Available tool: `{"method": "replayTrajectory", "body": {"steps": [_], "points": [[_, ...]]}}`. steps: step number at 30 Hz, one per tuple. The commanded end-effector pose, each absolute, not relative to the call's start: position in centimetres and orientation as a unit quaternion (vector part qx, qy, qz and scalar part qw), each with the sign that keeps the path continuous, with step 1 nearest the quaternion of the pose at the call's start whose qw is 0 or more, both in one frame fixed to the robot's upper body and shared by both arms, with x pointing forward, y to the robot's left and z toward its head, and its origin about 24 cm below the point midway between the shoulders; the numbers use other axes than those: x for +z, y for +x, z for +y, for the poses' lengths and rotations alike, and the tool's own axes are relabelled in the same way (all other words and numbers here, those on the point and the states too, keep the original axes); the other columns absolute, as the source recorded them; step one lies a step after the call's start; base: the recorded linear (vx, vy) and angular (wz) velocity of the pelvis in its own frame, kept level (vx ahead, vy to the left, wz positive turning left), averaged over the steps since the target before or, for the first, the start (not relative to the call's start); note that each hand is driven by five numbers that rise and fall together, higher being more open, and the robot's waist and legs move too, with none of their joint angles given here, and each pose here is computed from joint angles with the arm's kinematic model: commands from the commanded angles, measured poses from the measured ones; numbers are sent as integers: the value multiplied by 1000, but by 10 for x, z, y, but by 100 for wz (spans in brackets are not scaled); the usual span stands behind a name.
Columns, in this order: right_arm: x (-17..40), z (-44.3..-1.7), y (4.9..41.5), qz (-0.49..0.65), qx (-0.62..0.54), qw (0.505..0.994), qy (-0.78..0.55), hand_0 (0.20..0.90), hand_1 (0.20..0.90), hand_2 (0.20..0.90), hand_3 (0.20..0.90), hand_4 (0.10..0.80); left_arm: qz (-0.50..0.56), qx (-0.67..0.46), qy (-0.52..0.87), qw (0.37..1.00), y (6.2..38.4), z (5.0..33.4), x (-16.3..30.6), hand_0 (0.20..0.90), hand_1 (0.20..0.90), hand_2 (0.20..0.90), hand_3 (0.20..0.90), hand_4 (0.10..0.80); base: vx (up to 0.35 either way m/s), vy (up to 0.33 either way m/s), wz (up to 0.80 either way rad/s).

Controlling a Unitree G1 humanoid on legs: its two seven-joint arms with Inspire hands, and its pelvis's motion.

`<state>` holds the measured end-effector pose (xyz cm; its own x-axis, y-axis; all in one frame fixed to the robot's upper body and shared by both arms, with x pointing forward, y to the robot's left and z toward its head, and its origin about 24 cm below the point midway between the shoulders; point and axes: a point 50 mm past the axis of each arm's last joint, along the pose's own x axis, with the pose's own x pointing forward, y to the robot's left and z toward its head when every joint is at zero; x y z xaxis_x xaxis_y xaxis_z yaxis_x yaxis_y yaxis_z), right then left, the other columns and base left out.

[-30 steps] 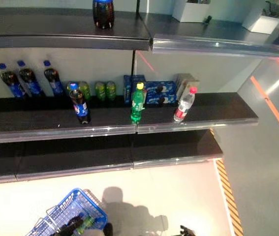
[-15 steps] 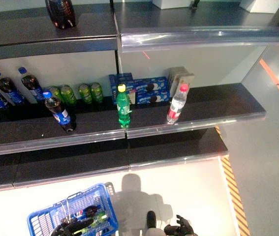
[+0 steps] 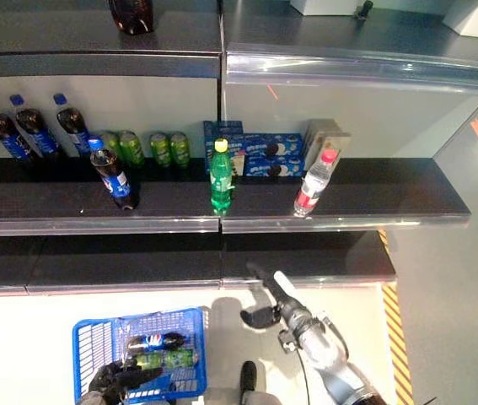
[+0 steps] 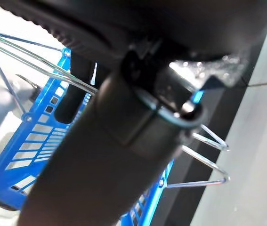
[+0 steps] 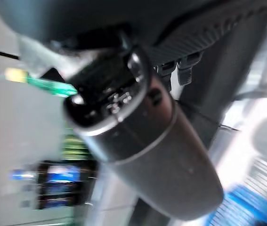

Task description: Pick up the drink and place into the basket.

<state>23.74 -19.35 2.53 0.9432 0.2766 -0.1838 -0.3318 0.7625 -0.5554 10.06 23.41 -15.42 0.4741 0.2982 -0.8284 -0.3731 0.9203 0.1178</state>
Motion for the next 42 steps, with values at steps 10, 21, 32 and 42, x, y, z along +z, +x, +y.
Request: {"method": "replayTrajectory", "body": {"steps": [10, 21, 32, 42], "points": [[159, -257, 243, -277, -183, 935, -125, 900, 900, 900, 900, 800, 453, 203, -61, 866, 74, 238, -154, 300, 300, 300, 200, 100, 131, 23, 3], [164, -245, 272, -298, -241, 921, -70, 900, 900, 900, 900, 800, 389, 186, -59, 900, 129, 235, -138, 300, 300, 300, 200, 100, -109, -11, 0], [257, -210, 309, -416, -243, 876, 2, 900, 900, 900, 900, 800, 305, 165, -79, 934, 191, 223, -112, 300, 300, 300, 200, 100, -209, 41, -2], [323, -215, 318, -448, -283, 848, 3, 900, 900, 900, 900, 800, 292, 139, -88, 942, 203, 214, -105, 300, 300, 300, 200, 100, -10, 15, -1]]}}
